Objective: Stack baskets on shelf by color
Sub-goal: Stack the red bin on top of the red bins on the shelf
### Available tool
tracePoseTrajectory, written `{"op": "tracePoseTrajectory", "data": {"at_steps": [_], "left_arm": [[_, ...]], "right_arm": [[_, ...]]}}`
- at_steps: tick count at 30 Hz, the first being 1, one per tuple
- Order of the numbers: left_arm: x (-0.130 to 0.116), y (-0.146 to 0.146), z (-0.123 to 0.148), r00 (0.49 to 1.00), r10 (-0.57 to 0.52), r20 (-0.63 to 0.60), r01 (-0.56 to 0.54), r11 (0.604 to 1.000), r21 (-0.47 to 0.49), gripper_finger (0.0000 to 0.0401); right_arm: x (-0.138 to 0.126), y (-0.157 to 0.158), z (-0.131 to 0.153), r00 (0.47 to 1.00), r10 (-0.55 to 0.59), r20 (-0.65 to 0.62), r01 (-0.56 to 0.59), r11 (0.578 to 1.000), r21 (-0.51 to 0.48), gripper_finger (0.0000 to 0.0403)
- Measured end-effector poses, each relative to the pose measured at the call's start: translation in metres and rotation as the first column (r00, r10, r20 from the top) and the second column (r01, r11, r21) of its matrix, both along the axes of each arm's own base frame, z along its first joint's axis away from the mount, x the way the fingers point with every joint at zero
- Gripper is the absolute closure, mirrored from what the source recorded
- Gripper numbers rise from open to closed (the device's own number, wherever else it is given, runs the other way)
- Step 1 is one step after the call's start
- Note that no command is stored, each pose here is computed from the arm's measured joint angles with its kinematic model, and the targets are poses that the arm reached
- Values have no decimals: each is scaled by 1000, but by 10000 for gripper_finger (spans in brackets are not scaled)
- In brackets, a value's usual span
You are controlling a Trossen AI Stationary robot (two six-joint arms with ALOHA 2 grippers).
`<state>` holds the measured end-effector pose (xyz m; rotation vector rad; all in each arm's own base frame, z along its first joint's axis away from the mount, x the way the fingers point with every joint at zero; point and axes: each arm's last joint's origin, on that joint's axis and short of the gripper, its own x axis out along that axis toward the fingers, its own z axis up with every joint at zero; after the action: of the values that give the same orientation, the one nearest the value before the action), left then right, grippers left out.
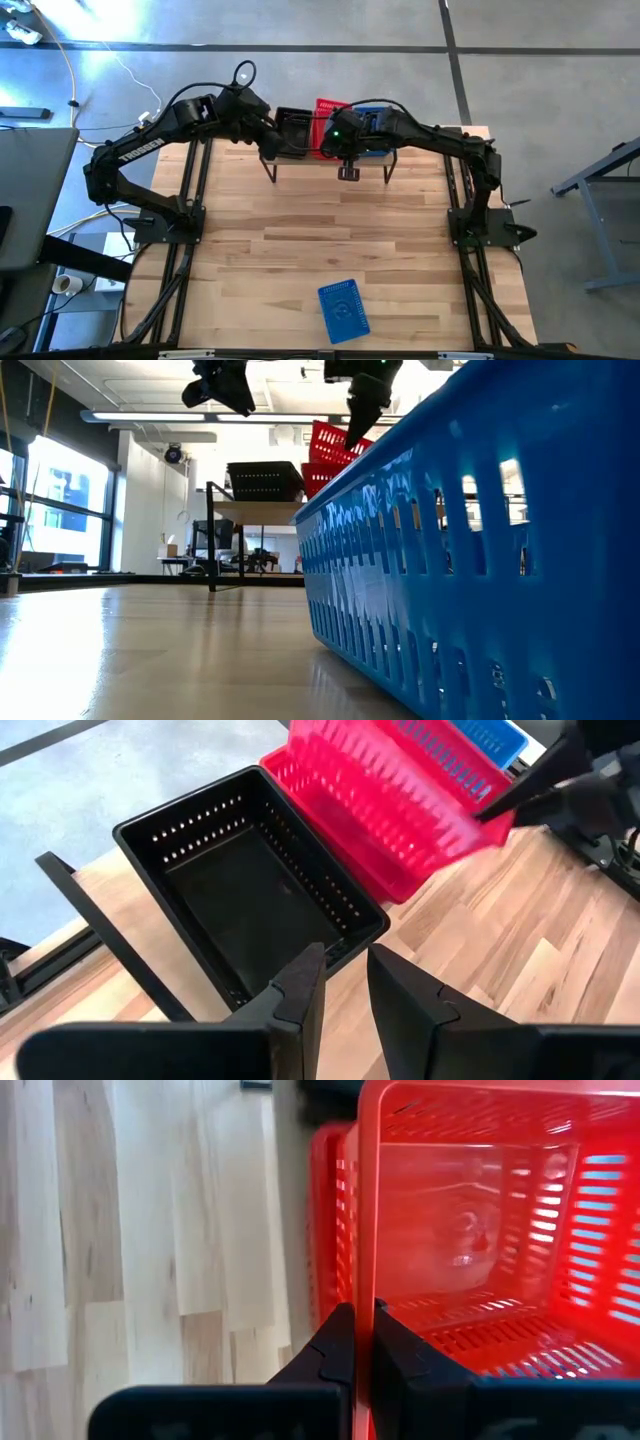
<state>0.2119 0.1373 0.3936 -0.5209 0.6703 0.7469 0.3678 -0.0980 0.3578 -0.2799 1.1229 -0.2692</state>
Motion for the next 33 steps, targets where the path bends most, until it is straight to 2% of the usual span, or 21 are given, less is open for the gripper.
{"op": "tracePoseTrajectory", "data": {"at_steps": [20, 33], "left_arm": [[0, 0, 0, 1000, -8, -6, 8, 1000, 6, 330], [0, 0, 0, 1000, -8, -6, 8, 1000, 6, 330]], "right_arm": [[5, -2, -8, 1000, -10, -24, 10, 1000, -12, 401], [6, -4, -7, 999, -47, -24, 45, 996, -71, 314]]}}
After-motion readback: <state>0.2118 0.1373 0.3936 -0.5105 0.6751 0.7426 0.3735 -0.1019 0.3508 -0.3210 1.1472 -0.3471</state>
